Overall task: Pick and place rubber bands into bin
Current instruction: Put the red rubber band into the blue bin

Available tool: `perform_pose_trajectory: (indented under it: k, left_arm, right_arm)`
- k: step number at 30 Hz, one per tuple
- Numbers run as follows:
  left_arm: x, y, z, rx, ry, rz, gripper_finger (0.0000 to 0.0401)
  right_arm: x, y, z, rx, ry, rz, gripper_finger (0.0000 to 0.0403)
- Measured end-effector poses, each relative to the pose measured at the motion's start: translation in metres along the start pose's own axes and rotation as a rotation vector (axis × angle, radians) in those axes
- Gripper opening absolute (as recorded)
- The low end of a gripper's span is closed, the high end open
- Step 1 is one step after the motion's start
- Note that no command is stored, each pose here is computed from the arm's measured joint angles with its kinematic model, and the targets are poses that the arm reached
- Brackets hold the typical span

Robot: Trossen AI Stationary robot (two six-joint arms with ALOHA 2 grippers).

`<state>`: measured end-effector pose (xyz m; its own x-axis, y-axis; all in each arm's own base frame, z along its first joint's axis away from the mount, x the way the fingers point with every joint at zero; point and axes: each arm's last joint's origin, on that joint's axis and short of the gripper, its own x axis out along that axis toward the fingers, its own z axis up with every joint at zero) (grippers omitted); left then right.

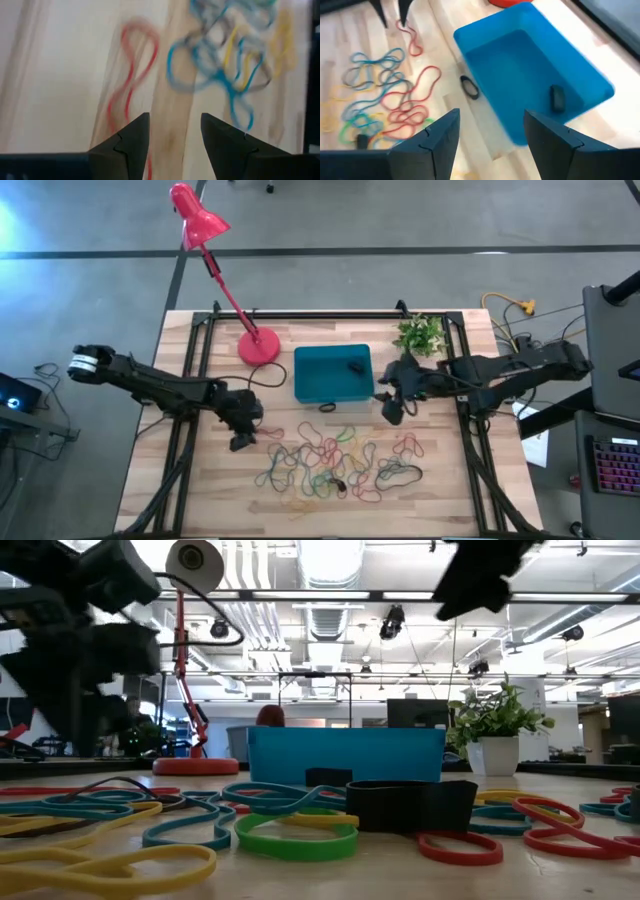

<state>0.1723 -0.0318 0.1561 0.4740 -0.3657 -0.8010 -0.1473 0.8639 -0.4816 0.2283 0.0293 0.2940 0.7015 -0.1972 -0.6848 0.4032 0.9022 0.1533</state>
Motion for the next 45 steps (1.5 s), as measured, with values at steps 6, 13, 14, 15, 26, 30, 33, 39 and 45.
perform_pose_trajectory:
  k: [6,13,14,15,26,30,33,39,45]
  left_arm:
    - [-0.006,-0.004,-0.017,-0.103,0.125,0.045,0.0162]
    - [-0.003,-0.012,-0.031,-0.096,0.149,0.117,0.0162]
    - [-0.001,-0.012,-0.032,-0.088,0.146,0.136,0.0162]
    - [0.000,-0.012,-0.032,-0.082,0.138,0.159,0.0162]
    - [0.008,-0.008,-0.033,-0.116,0.118,0.287,0.0162]
    - [0.014,-0.008,-0.032,-0.110,0.129,0.292,0.0162]
    - [0.020,-0.012,-0.028,-0.098,0.097,0.258,0.0162]
    - [0.033,-0.017,-0.019,-0.083,0.046,0.213,0.0162]
    - [0.052,-0.014,-0.015,-0.080,0.038,0.250,0.0162]
  right_arm:
    - [-0.008,-0.001,-0.025,0.099,-0.016,0.031,0.0206]
    - [-0.002,0.007,-0.042,0.120,-0.074,0.075,0.0206]
    - [-0.001,0.008,-0.044,0.118,-0.073,0.078,0.0206]
    - [0.000,0.008,-0.045,0.118,-0.074,0.080,0.0206]
    - [0.002,0.010,-0.043,0.110,-0.081,0.082,0.0205]
    - [0.001,0.010,-0.043,0.110,-0.081,0.085,0.0205]
    - [0.001,0.010,-0.043,0.111,-0.082,0.086,0.0205]
    - [0.001,0.010,-0.043,0.111,-0.083,0.086,0.0205]
    - [0.001,0.010,-0.043,0.111,-0.083,0.086,0.0205]
